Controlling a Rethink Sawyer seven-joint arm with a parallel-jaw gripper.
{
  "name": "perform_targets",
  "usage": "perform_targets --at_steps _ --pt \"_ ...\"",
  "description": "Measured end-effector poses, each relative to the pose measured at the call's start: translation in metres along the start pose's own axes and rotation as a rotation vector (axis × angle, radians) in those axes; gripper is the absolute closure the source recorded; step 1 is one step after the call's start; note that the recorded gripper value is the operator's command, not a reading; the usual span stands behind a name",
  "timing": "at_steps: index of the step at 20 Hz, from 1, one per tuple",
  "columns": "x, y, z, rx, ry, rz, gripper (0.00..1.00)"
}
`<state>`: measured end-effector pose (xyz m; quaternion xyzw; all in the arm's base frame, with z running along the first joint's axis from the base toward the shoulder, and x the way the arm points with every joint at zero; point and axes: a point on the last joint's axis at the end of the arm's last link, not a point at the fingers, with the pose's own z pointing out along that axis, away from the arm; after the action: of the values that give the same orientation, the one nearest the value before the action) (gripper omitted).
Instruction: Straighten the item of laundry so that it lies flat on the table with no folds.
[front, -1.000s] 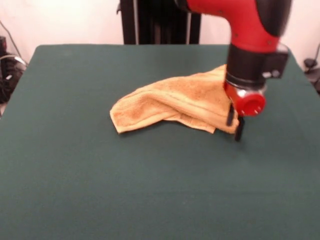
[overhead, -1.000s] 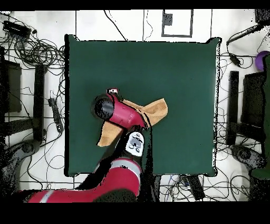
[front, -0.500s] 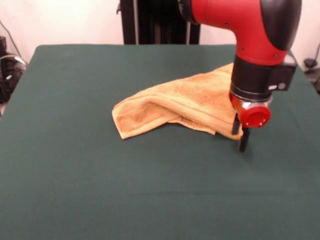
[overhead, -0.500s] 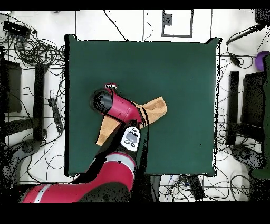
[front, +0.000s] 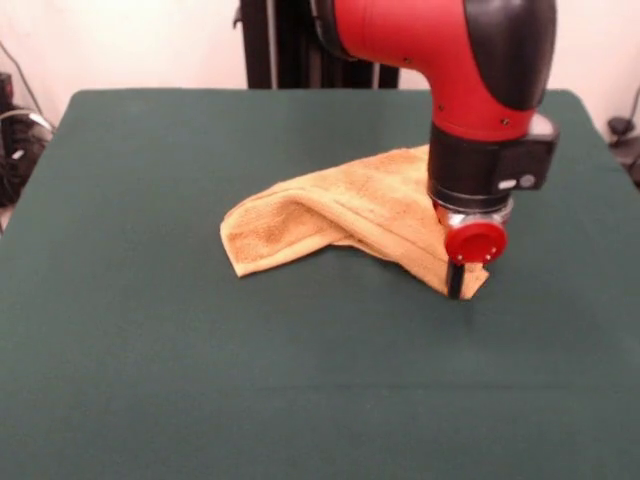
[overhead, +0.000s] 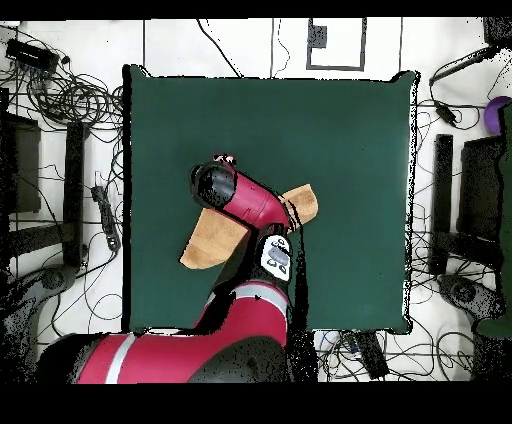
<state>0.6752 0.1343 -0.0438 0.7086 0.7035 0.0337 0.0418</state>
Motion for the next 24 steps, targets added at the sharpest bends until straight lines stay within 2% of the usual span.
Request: perform_targets --at_steps 4,9,10,11,16,17,22,23,24 --pt "-0.003 -0.001 -0.004 -0.001 -0.005 -0.019 1.0" --pt "-0.02 -0.012 -0.019 0.013 -0.002 -0.018 1.0" --pt "-0.026 -0.017 -0.027 0.019 -0.003 -0.014 1.0" --pt "-0.039 -0.028 -0.047 0.033 -0.003 -0.006 1.0" --pt "-0.059 -0.052 -0.094 0.073 0.013 0.006 1.0" --pt "-0.067 -0.063 -0.118 0.095 0.025 0.007 1.0" --pt "-0.079 -0.079 -0.155 0.111 0.028 -0.008 1.0" --pt "-0.078 -0.081 -0.162 0.103 0.004 -0.034 0.0" --pt "-0.077 -0.082 -0.162 0.103 0.001 -0.039 0.0"
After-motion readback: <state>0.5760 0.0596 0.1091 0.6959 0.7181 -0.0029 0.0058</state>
